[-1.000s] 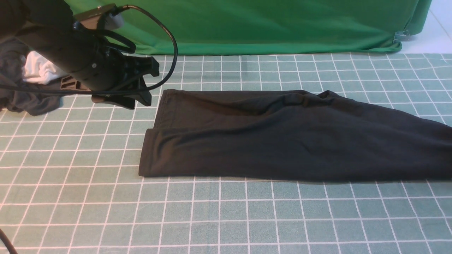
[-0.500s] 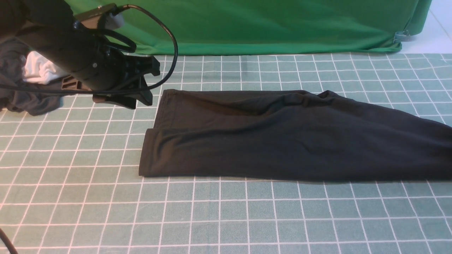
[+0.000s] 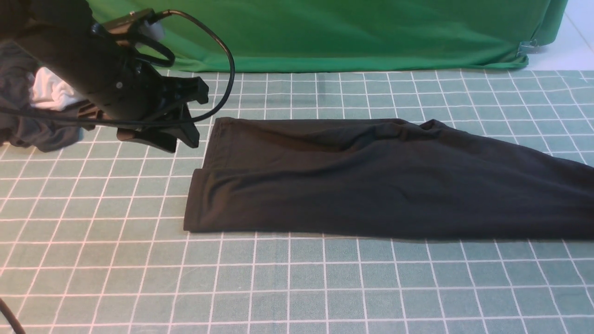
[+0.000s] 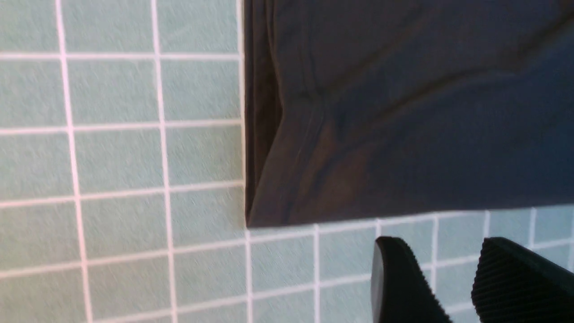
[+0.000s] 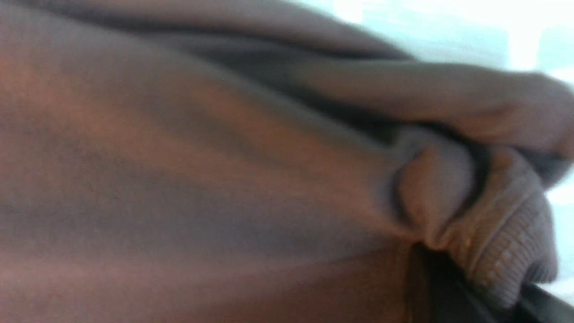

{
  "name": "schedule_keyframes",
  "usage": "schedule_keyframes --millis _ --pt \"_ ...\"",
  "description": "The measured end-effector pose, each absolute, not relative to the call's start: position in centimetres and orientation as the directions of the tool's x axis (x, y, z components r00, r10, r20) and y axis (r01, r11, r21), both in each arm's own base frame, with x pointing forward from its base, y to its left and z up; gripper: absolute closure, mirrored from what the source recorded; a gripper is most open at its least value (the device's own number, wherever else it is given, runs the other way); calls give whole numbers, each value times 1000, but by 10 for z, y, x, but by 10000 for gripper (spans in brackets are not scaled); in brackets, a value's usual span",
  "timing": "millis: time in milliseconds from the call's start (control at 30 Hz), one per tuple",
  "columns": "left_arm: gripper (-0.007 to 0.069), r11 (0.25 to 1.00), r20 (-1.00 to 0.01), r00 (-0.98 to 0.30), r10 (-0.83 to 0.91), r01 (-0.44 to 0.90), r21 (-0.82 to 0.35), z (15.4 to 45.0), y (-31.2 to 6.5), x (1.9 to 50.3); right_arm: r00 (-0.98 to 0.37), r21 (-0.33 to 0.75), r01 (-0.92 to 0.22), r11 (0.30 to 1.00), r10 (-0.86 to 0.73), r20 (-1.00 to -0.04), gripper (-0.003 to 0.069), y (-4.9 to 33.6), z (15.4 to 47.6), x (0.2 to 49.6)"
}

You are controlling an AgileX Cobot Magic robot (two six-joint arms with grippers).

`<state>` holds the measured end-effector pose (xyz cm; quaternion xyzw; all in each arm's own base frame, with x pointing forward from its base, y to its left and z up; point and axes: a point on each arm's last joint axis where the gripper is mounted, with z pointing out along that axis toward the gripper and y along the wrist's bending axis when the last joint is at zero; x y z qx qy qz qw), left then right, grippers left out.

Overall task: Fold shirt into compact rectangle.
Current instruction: 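Pull the folded dark garment lengthwise by its ends to straighten it flat on the table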

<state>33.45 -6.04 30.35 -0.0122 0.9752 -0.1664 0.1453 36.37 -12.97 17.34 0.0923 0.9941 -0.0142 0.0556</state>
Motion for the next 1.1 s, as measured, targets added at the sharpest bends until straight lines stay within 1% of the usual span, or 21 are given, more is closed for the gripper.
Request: schedule_keyframes --millis 33,100,133,167,267,433,500,600,633,700,767,800,833,867,900,967,1033,1100 --pt "401 943 -276 -959 -71 25 -331 304 -61 333 -976 -19 189 982 185 -116 634 -131 175 363" --pt "398 936 -269 -961 -68 32 -350 314 -62 325 -961 -34 239 970 231 -151 637 -148 190 354" --pt "398 936 -269 -961 -68 32 -349 315 -62 325 -961 -35 240 970 233 -151 637 -148 190 354" --pt "396 934 -264 -962 -65 35 -356 317 -62 322 -952 -43 268 963 257 -166 637 -157 196 349" --pt "391 930 -240 -969 -60 33 -367 317 -63 318 -941 -54 300 952 286 -181 637 -166 206 341" --pt "386 923 -248 -965 -83 20 -384 309 -64 319 -928 -40 316 948 301 -218 638 -160 223 338" --pt "387 906 -271 -957 -100 25 -423 303 -68 322 -927 -39 301 953 283 -246 638 -151 240 338" --pt "387 881 -278 -956 -91 53 -470 297 -73 326 -925 -41 285 958 264 -272 638 -144 253 339" --pt "387 864 -282 -956 -85 71 -498 293 -80 330 -923 -39 276 960 253 -290 638 -139 261 340" --pt "396 840 -298 -952 -75 101 -532 281 -94 338 -921 -32 270 962 249 -301 638 -135 267 341" --pt "406 837 -313 -948 -63 121 -534 274 -105 343 -922 -32 267 963 246 -300 638 -133 267 341" --pt "426 838 -320 -946 -47 137 -529 264 -114 347 -924 -31 262 965 241 -296 638 -131 267 342" --pt "430 840 -317 -947 -39 141 -524 259 -119 349 -925 -31 262 965 242 -292 638 -131 267 341" --pt "467 850 -321 -947 -15 157 -503 241 -131 356 -929 -30 258 966 239 -283 638 -129 267 341" --pt "484 860 -318 -948 -5 158 -485 229 -135 360 -930 -29 257 966 239 -278 638 -129 267 341" --pt "523 876 -298 -955 11 153 -457 208 -139 366 -933 -22 256 966 241 -266 638 -127 266 340" --pt "566 895 -252 -967 33 141 -423 183 -139 370 -934 -15 259 966 246 -260 638 -126 267 339" --pt "582 908 -216 -975 46 130 -398 169 -137 371 -932 -6 261 965 250 -263 638 -125 269 338"
